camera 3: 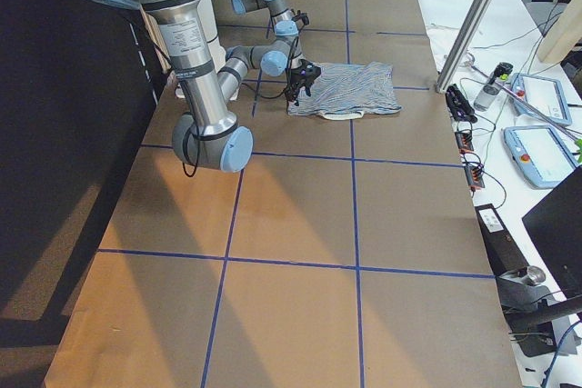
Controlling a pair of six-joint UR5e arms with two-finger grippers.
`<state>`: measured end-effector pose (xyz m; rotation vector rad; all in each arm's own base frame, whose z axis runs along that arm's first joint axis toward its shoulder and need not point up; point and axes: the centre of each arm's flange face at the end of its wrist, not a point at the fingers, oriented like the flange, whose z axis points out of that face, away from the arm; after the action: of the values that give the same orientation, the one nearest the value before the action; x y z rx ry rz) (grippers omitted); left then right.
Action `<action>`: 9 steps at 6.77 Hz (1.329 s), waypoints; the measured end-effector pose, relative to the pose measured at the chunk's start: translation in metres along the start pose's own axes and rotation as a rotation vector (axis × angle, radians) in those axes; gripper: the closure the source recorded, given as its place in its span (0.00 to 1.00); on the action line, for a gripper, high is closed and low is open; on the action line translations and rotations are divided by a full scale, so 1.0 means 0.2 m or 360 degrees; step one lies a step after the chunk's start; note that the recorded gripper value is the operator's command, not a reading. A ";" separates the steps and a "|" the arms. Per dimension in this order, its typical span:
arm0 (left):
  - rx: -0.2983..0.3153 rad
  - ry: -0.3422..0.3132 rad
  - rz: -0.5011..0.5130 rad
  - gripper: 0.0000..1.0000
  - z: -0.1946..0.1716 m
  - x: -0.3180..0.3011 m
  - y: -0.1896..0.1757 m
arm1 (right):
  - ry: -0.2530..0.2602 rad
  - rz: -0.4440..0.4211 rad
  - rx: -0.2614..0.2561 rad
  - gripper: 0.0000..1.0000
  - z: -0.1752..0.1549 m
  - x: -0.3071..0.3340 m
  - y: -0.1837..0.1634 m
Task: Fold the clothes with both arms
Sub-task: 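Move the right gripper to the shirt's near corner beside the left gripper, then grasp the near edge of the striped shirt with both grippers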
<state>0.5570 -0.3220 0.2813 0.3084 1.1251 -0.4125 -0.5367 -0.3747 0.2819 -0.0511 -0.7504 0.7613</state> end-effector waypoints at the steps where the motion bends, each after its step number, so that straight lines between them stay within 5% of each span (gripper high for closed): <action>1: 0.0005 0.0001 0.0000 1.00 0.00 0.00 0.00 | 0.0014 -0.0013 -0.0005 0.31 0.02 0.00 0.03; 5: 0.0021 0.0011 -0.0002 1.00 0.00 0.02 0.00 | 0.0067 -0.0056 -0.0025 0.33 0.09 0.04 0.17; 6: 0.0021 0.0011 -0.0002 1.00 0.00 0.02 0.00 | 0.0072 -0.0060 -0.0030 0.42 0.10 0.05 0.19; 8: 0.0021 0.0013 -0.0002 1.00 -0.01 0.02 0.00 | 0.0088 -0.0062 -0.0027 1.00 0.12 0.02 0.22; 9: 0.0020 0.0013 -0.0002 1.00 -0.01 0.02 0.00 | 0.0091 -0.0059 -0.0023 1.00 0.13 -0.03 0.23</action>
<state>0.5573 -0.3227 0.2772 0.3207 1.1310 -0.4197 -0.5833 -0.3492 0.2835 -0.0714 -0.7008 0.7165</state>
